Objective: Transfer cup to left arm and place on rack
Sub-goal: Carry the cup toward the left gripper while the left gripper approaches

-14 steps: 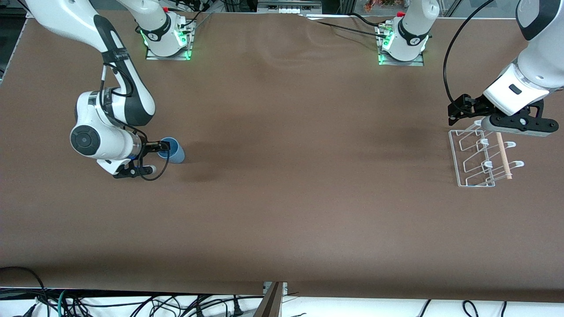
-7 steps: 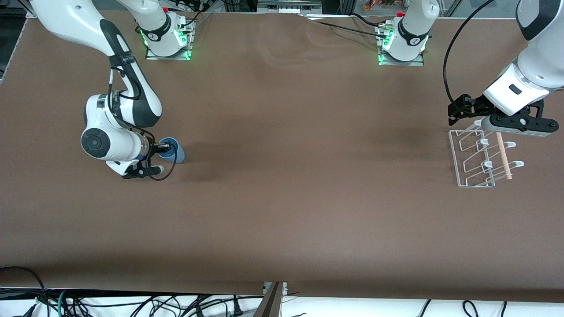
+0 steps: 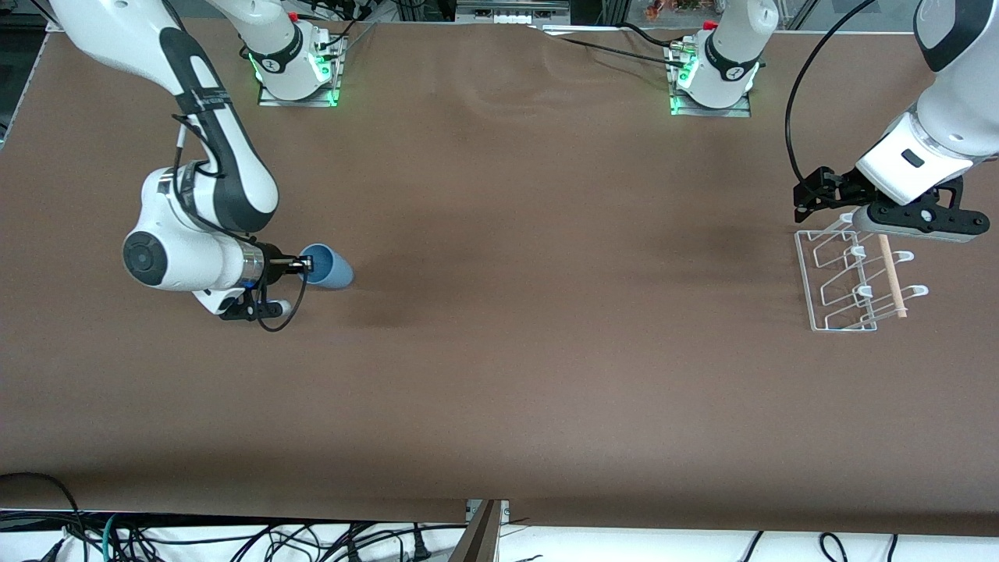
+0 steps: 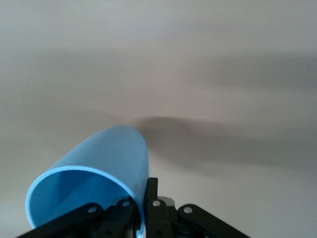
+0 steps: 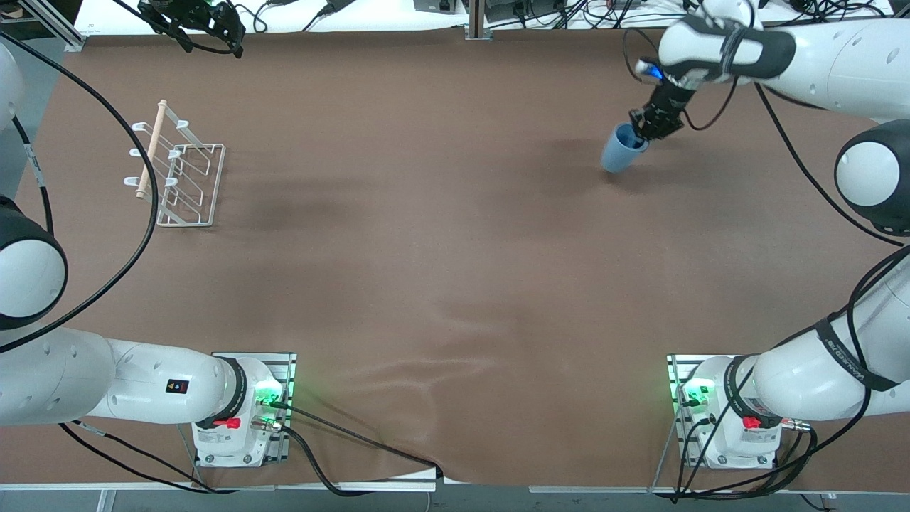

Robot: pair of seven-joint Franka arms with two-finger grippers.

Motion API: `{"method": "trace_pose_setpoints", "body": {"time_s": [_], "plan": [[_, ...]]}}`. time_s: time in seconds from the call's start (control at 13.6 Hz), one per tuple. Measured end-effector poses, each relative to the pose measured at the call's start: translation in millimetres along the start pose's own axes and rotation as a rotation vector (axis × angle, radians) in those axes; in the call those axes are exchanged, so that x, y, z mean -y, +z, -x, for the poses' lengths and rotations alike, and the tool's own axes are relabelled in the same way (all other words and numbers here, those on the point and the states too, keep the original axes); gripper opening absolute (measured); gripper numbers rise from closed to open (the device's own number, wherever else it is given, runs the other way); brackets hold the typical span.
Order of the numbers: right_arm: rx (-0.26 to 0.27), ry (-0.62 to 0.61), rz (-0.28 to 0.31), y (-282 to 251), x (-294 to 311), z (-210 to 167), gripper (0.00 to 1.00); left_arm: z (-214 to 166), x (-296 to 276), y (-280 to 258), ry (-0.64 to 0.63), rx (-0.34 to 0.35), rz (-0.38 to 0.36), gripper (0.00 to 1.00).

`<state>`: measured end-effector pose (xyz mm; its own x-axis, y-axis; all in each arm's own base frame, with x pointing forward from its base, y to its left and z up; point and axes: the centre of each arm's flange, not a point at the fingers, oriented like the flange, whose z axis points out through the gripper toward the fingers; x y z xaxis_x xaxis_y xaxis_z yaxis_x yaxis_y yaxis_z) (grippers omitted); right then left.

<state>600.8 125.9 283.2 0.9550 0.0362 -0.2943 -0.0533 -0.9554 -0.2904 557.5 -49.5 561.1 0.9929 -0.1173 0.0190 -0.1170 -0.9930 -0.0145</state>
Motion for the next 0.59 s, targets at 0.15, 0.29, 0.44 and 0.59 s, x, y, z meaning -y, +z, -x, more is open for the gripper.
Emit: {"method": "trace_pose_setpoints", "body": {"time_s": [0.15,0.29,0.44,0.59], "plan": [[0.005,0.076,-0.145,-15.5,37.6,-1.3,0.05,0.0,0.0,0.0,0.0,0.0,0.0,1.0],[0.017,0.156,-0.253,-21.1,85.6,1.8,0.05,0.0,0.0,0.0,0.0,0.0,0.0,1.0],[0.041,0.261,-0.34,-28.3,143.6,8.7,0.05,0.0,0.0,0.0,0.0,0.0,0.0,1.0],[0.065,0.361,-0.42,-44.9,198.0,14.3,0.05,0.5,-0.4,0.7,0.001,0.006,0.0,1.0]]}}
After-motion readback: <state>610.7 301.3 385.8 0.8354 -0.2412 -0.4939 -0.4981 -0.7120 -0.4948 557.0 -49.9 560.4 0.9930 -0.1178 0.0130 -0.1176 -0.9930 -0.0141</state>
